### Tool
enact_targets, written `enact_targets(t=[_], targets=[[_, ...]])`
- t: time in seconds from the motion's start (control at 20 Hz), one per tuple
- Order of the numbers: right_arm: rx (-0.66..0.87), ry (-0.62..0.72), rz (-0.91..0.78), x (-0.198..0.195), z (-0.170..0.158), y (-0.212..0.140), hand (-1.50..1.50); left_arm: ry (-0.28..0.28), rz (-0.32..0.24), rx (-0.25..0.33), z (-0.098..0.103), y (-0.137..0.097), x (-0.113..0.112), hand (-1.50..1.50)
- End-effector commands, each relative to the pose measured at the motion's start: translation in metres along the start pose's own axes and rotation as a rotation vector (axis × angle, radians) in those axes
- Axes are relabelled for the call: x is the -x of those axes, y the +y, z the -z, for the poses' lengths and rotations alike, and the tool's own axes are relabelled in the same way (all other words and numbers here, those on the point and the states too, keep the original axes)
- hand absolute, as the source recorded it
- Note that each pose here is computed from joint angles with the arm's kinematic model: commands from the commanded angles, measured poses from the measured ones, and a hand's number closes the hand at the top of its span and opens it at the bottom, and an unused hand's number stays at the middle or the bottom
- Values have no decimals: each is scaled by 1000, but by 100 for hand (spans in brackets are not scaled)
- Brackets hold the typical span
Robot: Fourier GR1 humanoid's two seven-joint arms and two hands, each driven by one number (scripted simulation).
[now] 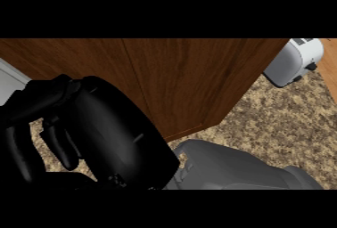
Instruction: Pick up the wine, place it into the cabinet and close the cabinet
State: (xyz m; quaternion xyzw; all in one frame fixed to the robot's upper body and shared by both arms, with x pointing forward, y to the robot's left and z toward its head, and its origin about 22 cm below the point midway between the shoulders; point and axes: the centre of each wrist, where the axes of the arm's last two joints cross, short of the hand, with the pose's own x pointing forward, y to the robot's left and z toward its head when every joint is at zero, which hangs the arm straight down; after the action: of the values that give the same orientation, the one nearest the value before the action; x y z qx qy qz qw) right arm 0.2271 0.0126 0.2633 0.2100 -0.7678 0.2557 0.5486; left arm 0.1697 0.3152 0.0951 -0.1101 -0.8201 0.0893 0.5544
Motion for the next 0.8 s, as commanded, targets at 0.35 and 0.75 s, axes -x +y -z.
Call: enact_targets(t=[0.35, 0.75], targets=[[125, 30, -120, 27, 82, -54, 150, -12, 12, -10, 5, -11, 7, -150], [148, 56, -128, 61, 89, -98, 150, -3, -3, 8, 4, -5, -2, -150]])
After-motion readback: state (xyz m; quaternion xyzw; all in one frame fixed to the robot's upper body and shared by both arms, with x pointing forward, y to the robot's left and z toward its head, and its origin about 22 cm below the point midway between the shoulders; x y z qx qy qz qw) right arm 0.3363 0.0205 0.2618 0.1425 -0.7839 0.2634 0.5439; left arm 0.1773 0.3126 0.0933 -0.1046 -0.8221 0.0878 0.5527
